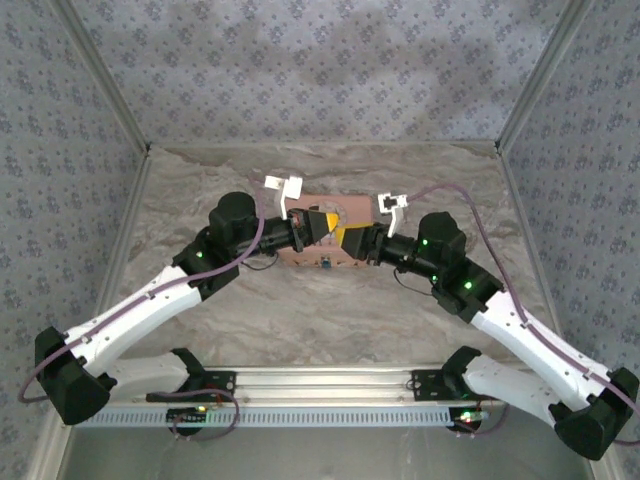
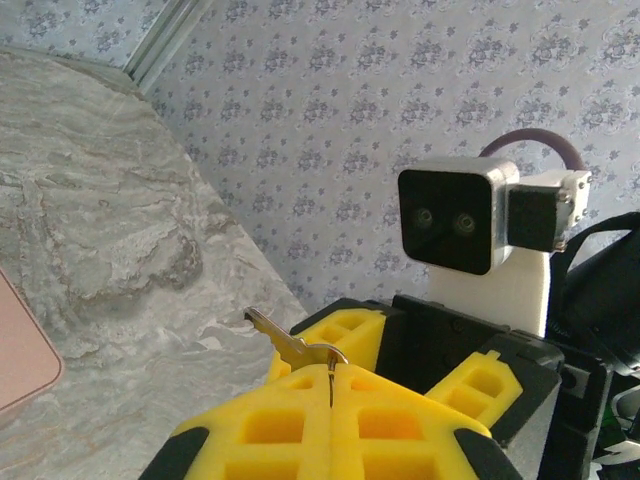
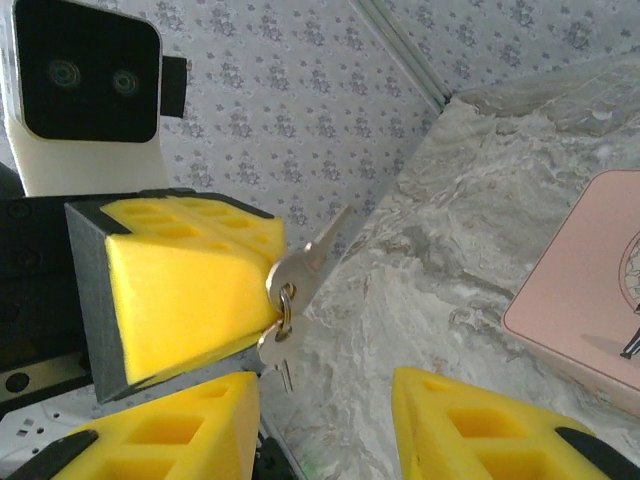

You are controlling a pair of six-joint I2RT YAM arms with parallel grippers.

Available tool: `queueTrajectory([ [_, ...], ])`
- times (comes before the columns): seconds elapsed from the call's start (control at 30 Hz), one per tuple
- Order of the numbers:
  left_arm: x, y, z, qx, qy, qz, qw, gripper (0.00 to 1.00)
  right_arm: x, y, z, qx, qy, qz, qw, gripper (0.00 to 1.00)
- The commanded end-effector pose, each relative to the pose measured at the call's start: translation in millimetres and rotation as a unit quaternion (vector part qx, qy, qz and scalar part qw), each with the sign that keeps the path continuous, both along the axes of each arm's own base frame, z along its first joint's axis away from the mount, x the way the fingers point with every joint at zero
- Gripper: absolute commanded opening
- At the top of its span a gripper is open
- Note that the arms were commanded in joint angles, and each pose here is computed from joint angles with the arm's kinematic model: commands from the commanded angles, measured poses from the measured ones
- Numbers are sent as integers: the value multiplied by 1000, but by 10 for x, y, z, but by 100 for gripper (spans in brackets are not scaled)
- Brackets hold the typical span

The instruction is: Unlock the padlock with the key

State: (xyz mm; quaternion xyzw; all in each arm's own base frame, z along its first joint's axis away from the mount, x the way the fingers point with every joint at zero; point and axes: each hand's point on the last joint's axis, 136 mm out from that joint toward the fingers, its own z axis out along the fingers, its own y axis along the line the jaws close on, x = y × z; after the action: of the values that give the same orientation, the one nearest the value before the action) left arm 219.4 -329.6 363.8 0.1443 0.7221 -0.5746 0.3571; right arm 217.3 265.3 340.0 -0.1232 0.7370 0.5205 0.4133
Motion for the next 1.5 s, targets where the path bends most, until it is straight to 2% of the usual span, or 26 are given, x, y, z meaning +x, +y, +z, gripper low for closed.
queueTrajectory([
  [0.0,-9,-27,148,-9,-18,0,1000,0,9,-5,123,-4,-21,-8,1000,42],
  [0.2,-22,-30,159,-10,-19,-1,1000,0,28,-3,202,-6,-36,-14,999,43],
  [0.77,-81,-40,192,-15,-19,-11,1000,0,116,-41,165,-28,-50,-36,998,11],
  [1.1,-111,-59,196,-17,-15,-20,1000,0,140,-108,107,-44,-50,-46,997,1],
  [1.27,-137,-63,191,-15,-13,-25,999,0,122,-91,131,-41,-58,-36,997,0],
  [1.33,-135,-54,193,-11,-14,-23,1000,13,110,-86,128,-40,-59,-33,997,0],
  [1.4,-115,-26,194,-5,-16,-14,1000,41,88,-88,128,-33,-59,-30,997,0],
  [1.47,-117,1,205,1,-23,-8,1000,51,73,-98,121,-25,-57,-28,998,0],
])
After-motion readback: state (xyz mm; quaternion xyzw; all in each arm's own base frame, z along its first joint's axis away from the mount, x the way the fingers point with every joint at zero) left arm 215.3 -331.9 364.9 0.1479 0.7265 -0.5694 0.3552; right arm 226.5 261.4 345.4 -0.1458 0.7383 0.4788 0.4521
